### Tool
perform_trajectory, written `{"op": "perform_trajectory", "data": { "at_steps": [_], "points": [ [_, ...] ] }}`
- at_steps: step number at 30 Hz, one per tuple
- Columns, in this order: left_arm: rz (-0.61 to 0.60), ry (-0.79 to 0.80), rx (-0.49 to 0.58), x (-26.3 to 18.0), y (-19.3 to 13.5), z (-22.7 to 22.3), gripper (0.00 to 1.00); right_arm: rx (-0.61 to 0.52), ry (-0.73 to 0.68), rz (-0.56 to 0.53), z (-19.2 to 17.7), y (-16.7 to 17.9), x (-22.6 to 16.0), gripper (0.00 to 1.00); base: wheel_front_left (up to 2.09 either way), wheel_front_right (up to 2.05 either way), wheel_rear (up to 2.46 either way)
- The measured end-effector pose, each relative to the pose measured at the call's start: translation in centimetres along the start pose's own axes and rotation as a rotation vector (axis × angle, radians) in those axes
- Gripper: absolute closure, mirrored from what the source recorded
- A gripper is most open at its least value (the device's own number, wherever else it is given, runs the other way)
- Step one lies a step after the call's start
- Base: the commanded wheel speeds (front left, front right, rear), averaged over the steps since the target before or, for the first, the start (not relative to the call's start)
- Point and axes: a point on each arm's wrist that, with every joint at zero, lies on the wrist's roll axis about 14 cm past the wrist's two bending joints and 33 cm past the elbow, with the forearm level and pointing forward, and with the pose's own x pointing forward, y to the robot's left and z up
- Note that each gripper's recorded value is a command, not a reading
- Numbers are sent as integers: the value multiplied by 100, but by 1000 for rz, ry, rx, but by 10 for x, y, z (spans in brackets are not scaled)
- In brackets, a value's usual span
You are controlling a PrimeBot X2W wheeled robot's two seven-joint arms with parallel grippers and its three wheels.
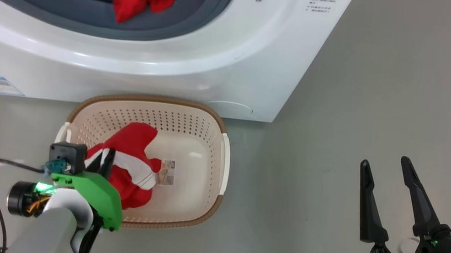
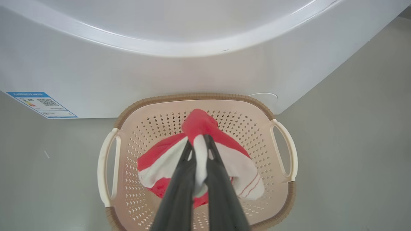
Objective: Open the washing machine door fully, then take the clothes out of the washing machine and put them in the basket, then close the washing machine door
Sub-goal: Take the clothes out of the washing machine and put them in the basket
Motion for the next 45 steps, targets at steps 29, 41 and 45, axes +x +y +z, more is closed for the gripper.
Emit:
{"op": "perform_trajectory", "data": {
  "at_steps": [29,41,45],
  "points": [
    [-47,203,38,37,-22,-49,0,-19,69,-51,-25,-20,7,0,0,0,0],
    [-108,-124,-9,22,-42,43,0,-1,12,-2,-7,-3,15,0,0,0,0],
    [-112,-204,-20,3,-43,58,0,2,-11,16,1,4,16,0,0,0,0]
  ]
}}
